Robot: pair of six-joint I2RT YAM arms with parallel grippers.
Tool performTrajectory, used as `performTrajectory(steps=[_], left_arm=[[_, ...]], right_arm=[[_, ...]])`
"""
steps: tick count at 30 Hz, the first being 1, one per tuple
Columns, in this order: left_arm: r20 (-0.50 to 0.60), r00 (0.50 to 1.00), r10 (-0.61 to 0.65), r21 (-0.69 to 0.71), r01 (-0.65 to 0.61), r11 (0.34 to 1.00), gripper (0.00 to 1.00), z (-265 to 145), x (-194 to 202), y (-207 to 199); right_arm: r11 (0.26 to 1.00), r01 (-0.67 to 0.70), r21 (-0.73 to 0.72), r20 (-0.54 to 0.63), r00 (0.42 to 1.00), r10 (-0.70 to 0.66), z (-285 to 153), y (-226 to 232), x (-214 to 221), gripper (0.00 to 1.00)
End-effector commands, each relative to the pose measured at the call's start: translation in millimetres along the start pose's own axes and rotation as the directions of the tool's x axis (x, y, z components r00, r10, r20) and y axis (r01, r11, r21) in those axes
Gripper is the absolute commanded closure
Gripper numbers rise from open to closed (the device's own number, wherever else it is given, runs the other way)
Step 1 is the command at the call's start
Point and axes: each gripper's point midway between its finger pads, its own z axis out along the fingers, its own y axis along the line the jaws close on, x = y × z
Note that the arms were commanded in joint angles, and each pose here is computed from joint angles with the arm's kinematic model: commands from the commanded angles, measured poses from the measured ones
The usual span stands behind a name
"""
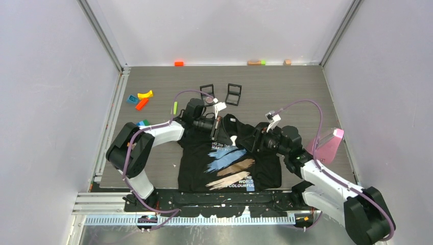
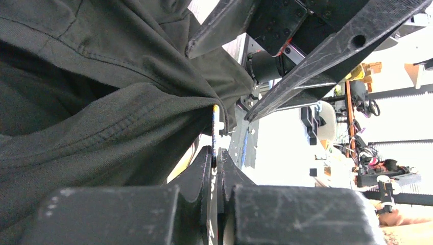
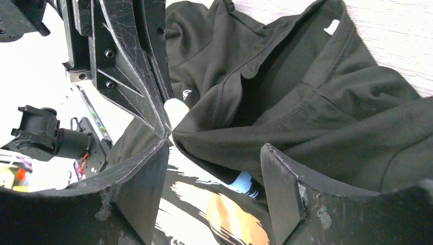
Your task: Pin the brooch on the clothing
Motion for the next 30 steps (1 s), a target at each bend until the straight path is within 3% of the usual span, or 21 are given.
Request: performTrajectory(steps=[1,13,25,30], left_arm=[[-0.001,0.998,0.07,0.053,-0.07,0.996,1.0,-3,-11,-13],[-0.002,0.997,0.073,0.05,-0.073,0.996,1.0,-4,-11,-15],[-0.004,0.997,0.071,0.05,-0.071,0.996,1.0,-3,-11,-13],[-0.007,0.998,0.067,0.051,-0.067,0.996,1.0,-2,-9,-12]], right_arm=[[0.989,0.027,-0.146,0.054,0.998,-0.019,8,21,-16,0.29],[0.983,-0.03,-0.182,-0.015,1.0,0.027,20,22,-9,0.4],[0.983,-0.046,-0.18,-0.048,0.998,0.038,27,20,-7,0.35],[0.983,-0.057,-0.172,-0.046,0.998,0.05,30,18,-9,0.38]])
